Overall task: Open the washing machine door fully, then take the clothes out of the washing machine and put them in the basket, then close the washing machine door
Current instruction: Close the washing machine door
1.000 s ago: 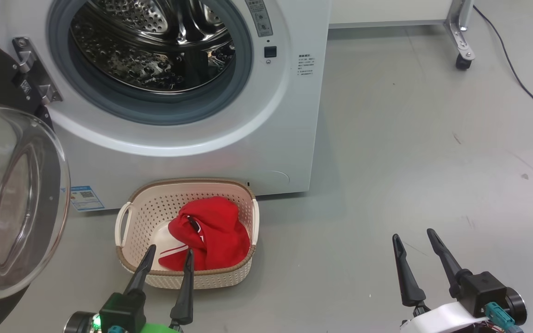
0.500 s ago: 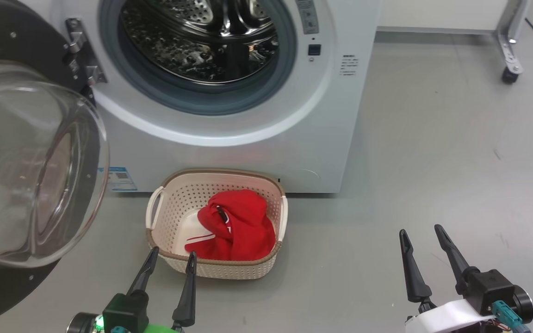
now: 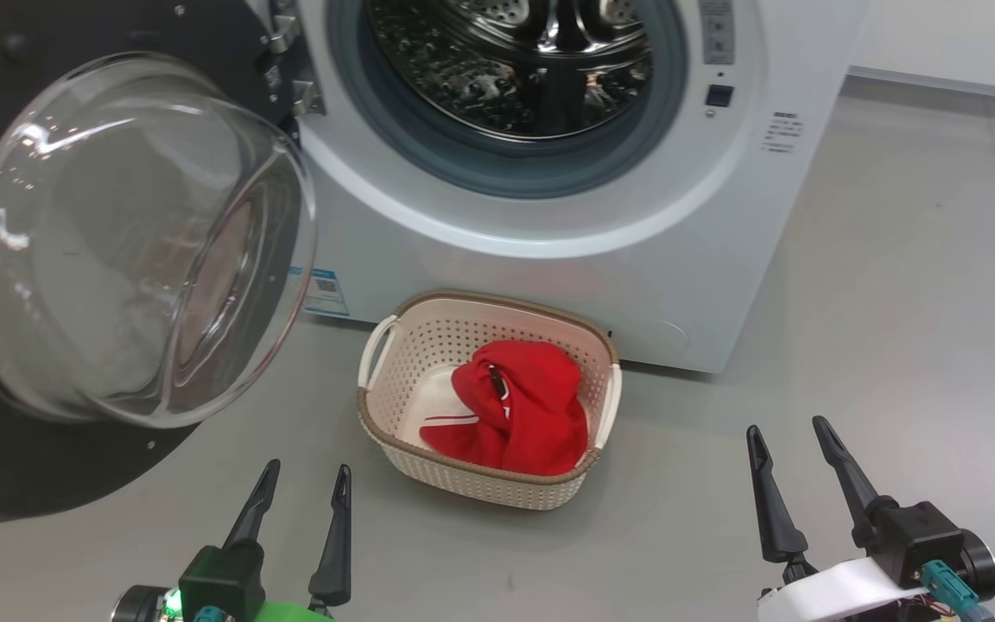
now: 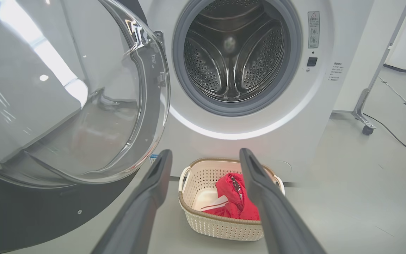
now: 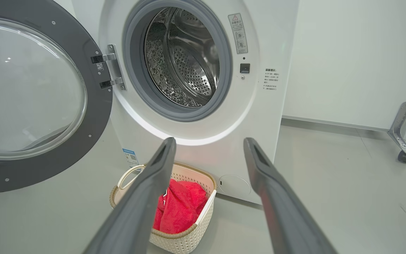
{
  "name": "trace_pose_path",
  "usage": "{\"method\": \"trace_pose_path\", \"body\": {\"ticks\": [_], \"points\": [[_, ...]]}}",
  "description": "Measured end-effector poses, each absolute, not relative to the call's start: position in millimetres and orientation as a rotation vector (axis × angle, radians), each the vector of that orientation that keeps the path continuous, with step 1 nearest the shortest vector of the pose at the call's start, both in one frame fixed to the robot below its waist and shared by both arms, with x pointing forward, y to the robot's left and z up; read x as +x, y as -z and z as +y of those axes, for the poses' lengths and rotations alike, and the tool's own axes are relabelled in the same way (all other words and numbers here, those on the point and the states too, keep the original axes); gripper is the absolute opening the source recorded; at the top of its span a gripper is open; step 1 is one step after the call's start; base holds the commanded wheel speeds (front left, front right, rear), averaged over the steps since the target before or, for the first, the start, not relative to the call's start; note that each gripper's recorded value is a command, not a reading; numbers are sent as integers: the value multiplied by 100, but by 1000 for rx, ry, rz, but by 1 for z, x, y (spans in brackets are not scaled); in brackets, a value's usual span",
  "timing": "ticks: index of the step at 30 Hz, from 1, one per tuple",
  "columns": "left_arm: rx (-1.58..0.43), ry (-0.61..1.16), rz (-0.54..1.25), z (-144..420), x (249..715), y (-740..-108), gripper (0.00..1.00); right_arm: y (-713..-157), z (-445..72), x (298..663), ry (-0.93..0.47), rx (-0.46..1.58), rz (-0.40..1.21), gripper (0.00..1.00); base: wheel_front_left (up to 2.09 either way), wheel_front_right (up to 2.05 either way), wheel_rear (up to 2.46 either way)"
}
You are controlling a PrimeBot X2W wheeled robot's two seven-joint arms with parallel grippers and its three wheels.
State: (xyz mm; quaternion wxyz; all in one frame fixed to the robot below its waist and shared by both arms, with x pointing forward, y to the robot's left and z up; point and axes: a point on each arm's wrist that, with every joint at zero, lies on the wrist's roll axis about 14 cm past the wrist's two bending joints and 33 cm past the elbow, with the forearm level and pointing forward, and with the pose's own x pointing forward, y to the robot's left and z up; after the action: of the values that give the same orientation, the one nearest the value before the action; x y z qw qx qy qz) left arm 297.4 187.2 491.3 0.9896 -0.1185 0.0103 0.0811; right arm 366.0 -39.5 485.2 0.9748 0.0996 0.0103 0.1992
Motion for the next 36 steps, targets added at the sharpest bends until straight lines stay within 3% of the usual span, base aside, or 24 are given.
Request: {"method": "trace_pose_path", "body": {"ticks": [15, 30, 31, 32, 33, 34, 36], "points": [[-228, -306, 17, 224, 275, -489, 100, -480, 5, 364, -552, 207, 49, 100, 0, 0, 0], [-226, -309, 12, 224, 275, -489, 100, -476, 6, 362, -559, 200, 61, 100, 0, 0, 0], [-226, -308, 12, 224, 275, -489, 65, -475, 6, 362, -558, 200, 61, 100, 0, 0, 0], [-226, -307, 13, 224, 275, -489, 44, -475, 6, 362, -557, 199, 61, 100, 0, 0, 0], [-226, -306, 14, 224, 276, -489, 11, -475, 5, 362, -556, 199, 62, 100, 0, 0, 0], [-226, -305, 15, 223, 276, -489, 0, -475, 5, 362, -555, 199, 62, 100, 0, 0, 0], [-226, -304, 16, 223, 276, -488, 0, -475, 4, 362, -553, 199, 63, 100, 0, 0, 0]]}}
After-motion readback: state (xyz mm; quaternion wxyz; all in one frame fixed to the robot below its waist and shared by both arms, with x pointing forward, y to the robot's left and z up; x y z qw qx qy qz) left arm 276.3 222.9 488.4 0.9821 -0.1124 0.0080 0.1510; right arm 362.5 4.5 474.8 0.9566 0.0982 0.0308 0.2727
